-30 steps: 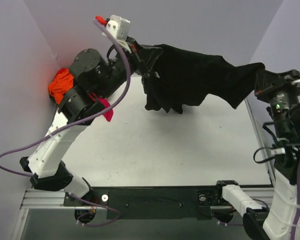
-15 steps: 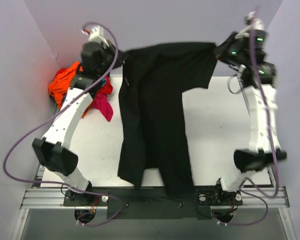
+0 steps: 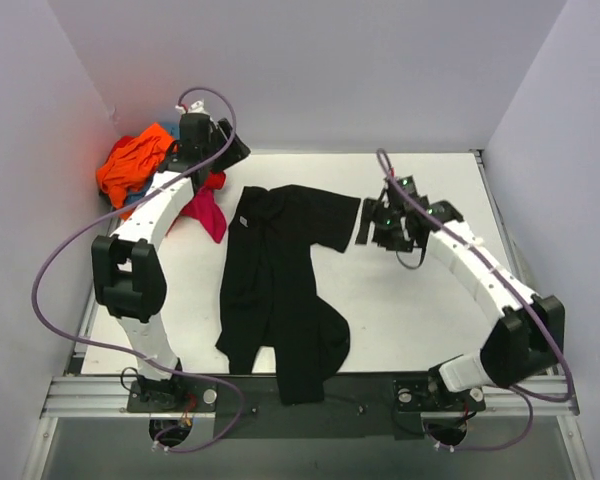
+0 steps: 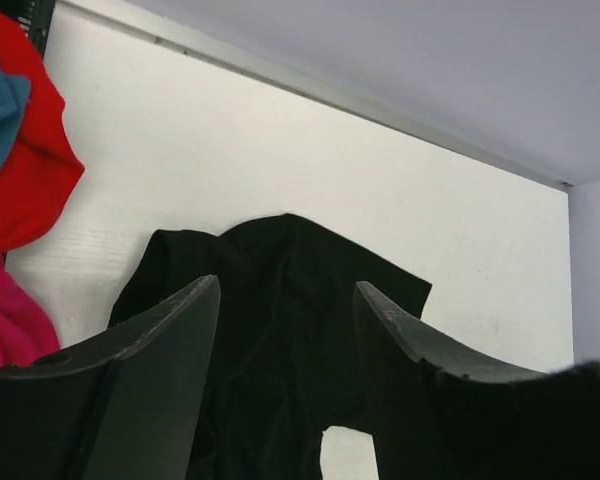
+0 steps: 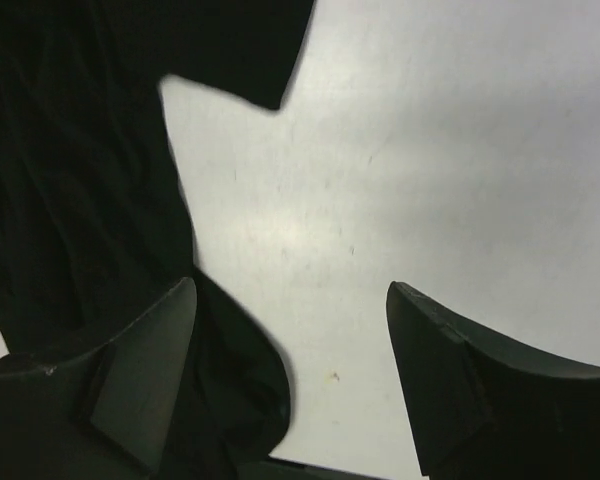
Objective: Fold and stack the t-shirts
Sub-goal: Flatten out the tshirt
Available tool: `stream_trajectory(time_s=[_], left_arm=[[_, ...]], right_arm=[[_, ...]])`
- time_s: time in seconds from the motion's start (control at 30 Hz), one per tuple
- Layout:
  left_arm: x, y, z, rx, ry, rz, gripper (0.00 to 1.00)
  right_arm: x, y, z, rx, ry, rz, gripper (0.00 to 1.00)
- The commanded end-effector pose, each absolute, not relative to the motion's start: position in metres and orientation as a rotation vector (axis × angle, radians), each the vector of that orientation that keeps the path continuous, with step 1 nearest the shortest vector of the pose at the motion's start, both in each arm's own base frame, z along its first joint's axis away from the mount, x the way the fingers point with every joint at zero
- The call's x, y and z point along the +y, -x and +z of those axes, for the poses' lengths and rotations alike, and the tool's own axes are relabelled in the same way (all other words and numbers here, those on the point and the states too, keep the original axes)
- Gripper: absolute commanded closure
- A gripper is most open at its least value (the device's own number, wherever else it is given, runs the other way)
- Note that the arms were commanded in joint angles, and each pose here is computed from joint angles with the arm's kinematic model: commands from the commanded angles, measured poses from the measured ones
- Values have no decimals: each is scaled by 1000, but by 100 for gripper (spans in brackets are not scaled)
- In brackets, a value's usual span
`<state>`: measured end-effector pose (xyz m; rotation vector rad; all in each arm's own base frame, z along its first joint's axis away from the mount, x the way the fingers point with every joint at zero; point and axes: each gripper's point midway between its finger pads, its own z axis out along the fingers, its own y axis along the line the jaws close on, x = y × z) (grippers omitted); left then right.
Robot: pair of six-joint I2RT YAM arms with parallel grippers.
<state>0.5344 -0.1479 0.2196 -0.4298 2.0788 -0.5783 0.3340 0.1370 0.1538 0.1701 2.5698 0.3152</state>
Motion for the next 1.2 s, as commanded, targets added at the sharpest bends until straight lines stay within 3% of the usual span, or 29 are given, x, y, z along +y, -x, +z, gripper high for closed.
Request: stream_trajectory(time_s=[0.0,0.1,0.13,0.33,0.47,0.67,0.87,0.97,1.07,1.17], left_arm=[[-159,-504,271,2047,323,-531,33],[-166,-456,273,2053,297,-479,33],[-168,-437,240,2112,299,-436,33],[-154,-337,179,2209,308,-456,33],[-139,-289,177,2210,299,-495,35],[-133,-256,157,2256,325,-527,37],[-134,-248,133,2317,352,-535,39],[-135,-247,127,2332,355,-534,40],[-137,-247,123,2338,352,-544,41],[-142,-246,116,2350,359,-571,44]], right_arm=[[164,-272,122,2588,-42,258,29],[185,-232,103,2613,56,254,31],[196,-214,94,2638,94,275,34],[242,-147,71,2700,247,301,36],[251,-115,54,2758,267,298,42],[260,-75,32,2833,301,292,43],[274,-64,12,2880,292,330,48],[278,-56,2,2935,296,336,59],[278,-61,10,2908,294,328,84],[269,-76,24,2843,263,299,97]])
